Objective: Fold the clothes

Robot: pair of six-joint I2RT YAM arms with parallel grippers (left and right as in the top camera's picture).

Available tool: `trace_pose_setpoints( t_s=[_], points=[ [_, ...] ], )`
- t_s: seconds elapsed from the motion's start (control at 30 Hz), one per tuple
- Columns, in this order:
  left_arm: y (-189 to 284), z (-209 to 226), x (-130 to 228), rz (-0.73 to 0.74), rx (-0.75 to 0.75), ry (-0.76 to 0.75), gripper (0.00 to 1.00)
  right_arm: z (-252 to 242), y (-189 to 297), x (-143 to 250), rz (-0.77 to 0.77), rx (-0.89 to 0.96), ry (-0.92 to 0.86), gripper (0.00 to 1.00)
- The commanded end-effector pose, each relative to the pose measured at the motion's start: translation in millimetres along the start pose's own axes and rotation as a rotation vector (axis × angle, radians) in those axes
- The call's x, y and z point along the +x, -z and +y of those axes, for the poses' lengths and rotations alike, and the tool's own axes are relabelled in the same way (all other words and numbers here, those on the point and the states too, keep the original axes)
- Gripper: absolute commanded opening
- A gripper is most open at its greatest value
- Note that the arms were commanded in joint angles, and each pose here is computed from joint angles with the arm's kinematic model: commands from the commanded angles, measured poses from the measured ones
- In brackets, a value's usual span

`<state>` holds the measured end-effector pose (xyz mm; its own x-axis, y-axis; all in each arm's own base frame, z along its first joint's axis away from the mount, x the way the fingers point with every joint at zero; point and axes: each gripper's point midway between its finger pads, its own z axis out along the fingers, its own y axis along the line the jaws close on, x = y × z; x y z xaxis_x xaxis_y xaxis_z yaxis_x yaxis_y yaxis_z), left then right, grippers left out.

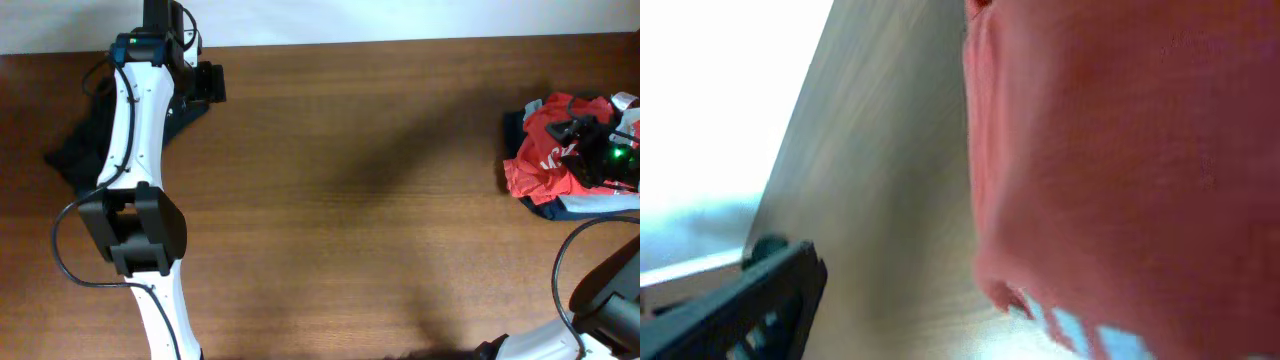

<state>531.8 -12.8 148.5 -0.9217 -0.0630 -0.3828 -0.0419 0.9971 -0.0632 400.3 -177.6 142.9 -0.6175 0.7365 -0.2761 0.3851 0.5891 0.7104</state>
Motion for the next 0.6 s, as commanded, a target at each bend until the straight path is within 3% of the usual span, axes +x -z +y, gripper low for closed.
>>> trace_pose_setpoints(
  t_s=[0.0, 0.37, 0.57],
  points=[
    [-1, -2, -1, -0.003, 0.011, -0.013, 0.85, 29, 24, -18, -0.049, -0.057, 0.096, 0.89],
    [-2, -3, -3, -0.01, 0.011, -0.013, 0.85, 45, 69, -7, 0.008, 0.097, 0.014, 0.93],
    [-5, -2, -2, -0.005, 0.011, -0.013, 0.85, -7, 87, -5, -0.005, 0.376, -0.025, 0.93]
  ],
)
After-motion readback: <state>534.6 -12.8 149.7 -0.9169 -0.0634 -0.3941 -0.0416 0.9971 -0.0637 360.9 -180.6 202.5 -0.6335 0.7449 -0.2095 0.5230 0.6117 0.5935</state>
